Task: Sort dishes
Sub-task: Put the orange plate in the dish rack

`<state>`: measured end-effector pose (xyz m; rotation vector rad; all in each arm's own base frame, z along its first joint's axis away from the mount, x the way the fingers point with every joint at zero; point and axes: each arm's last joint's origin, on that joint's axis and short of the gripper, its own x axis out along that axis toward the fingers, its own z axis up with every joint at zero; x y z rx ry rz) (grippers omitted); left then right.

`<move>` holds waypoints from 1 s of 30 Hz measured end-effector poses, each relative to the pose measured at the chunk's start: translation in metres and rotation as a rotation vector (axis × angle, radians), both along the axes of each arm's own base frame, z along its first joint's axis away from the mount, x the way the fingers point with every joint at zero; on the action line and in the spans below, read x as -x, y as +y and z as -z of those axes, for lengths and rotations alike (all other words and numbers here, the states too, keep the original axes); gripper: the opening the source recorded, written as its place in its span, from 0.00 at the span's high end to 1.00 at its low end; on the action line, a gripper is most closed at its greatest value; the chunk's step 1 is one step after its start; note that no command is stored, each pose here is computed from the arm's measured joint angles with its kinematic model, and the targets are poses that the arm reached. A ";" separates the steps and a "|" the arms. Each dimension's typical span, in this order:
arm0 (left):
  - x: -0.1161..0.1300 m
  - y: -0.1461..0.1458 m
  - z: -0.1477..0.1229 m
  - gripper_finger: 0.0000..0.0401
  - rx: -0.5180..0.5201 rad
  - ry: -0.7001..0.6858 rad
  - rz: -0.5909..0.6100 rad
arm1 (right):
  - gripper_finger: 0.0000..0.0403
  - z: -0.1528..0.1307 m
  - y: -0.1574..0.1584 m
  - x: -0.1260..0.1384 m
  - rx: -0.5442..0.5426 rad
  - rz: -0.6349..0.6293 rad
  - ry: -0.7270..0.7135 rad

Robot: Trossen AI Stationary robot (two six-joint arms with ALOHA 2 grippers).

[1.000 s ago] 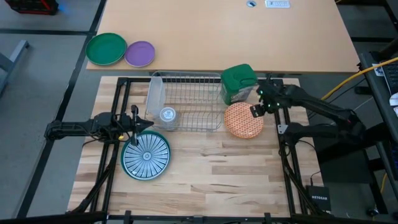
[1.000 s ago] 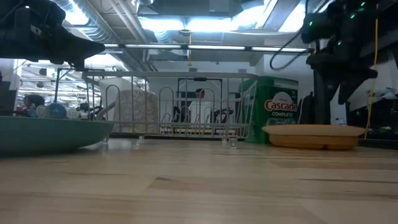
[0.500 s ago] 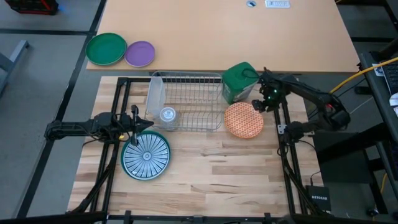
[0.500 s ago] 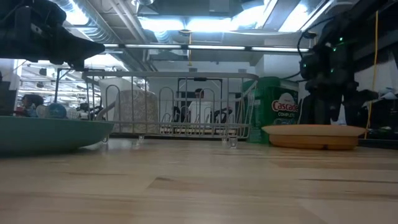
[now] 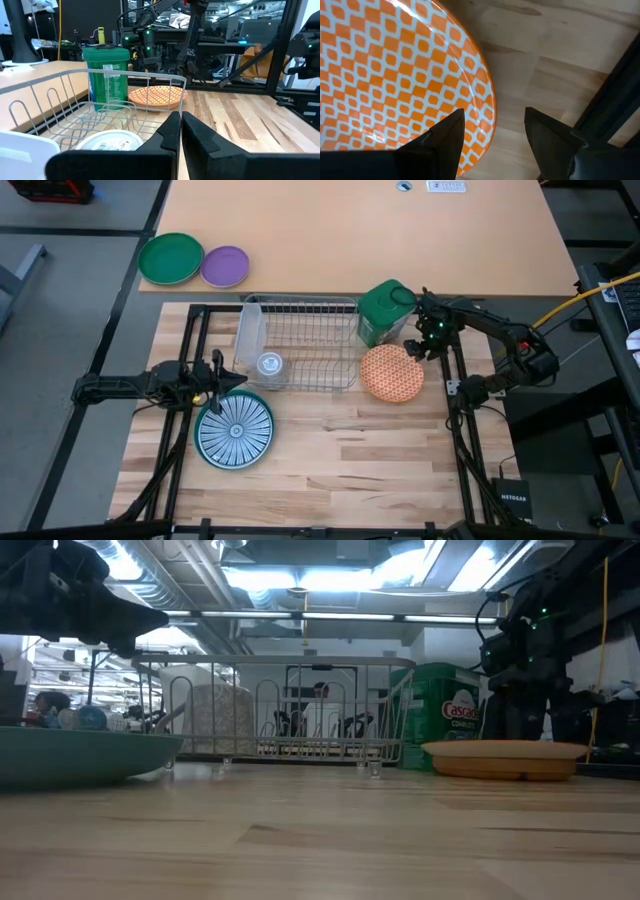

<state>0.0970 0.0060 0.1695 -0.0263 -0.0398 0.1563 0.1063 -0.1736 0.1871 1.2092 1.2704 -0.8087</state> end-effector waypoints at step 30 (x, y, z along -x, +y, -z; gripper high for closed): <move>0.000 0.000 0.000 0.98 0.054 -0.007 0.003 | 0.49 0.045 0.018 0.005 -0.098 0.204 -0.095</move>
